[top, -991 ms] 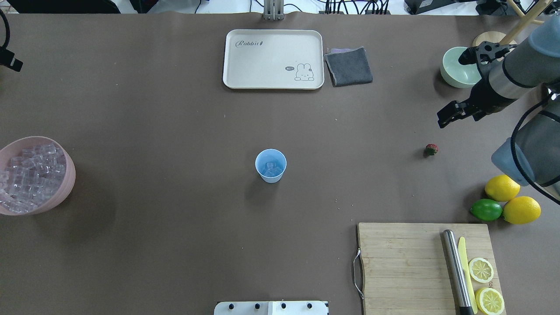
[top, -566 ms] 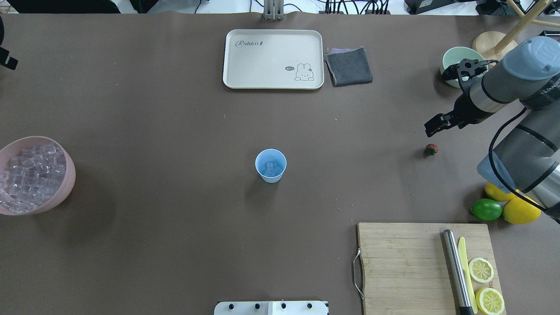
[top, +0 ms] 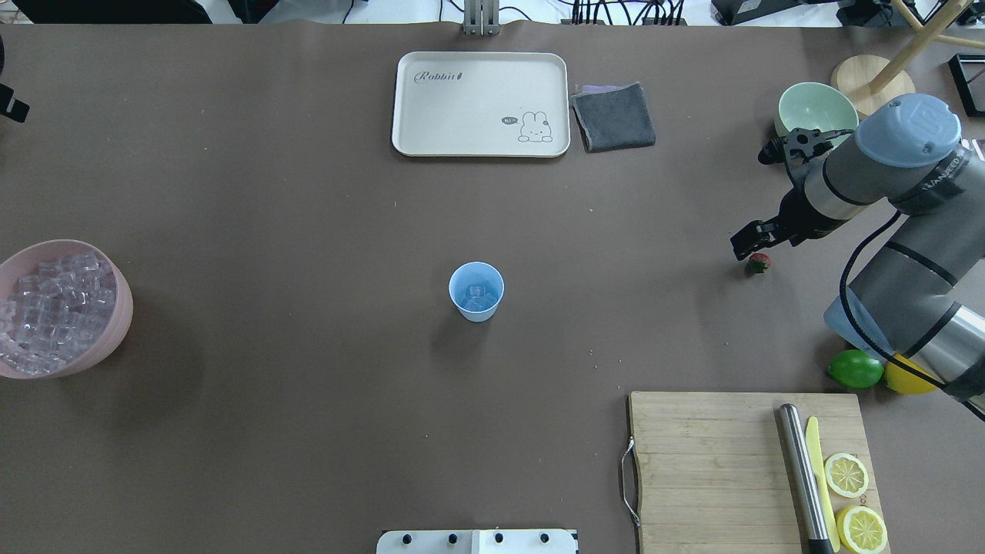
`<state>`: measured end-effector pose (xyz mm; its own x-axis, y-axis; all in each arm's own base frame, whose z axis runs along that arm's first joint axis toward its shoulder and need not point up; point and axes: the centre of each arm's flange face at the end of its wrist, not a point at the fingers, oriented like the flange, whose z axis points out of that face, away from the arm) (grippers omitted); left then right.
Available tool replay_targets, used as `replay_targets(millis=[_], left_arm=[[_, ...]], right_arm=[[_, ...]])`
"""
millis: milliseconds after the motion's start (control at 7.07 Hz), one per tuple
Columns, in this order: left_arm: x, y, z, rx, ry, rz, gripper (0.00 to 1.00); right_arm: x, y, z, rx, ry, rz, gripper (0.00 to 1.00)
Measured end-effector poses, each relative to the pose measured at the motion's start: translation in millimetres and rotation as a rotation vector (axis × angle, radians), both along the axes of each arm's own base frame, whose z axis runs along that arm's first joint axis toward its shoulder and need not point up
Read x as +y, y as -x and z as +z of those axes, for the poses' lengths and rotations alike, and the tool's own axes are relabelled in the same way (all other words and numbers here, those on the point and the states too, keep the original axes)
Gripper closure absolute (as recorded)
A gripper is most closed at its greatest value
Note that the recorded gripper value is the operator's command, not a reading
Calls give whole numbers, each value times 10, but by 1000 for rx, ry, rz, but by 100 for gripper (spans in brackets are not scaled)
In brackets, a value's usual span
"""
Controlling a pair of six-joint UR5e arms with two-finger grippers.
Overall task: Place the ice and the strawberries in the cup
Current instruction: 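Move the right gripper over the red strawberry, then lower the right gripper and grasp the strawberry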
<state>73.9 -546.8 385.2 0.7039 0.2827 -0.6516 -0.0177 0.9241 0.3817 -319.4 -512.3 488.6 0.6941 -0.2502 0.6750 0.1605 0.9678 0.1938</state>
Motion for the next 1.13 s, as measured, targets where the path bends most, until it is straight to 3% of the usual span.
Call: replay_targets(millis=[142,283,849,991,1132], left_arm=[[-1,0,3,-1,0,0,3],[-1,1,2,-1,0,-1,3],[-1,-3,-15,0,-3,0,3],[-3,-7,-21,0,-4,1,3],[-6,-8,-31,0,-5,1,3]], right_arm=[[23,38,9,4,-1,-4,2],[37,62,20,9,-2,-6,20],[34,112,146,43,2,5,25],[35,121,153,45,4,8,37],[34,132,142,44,8,13,58]])
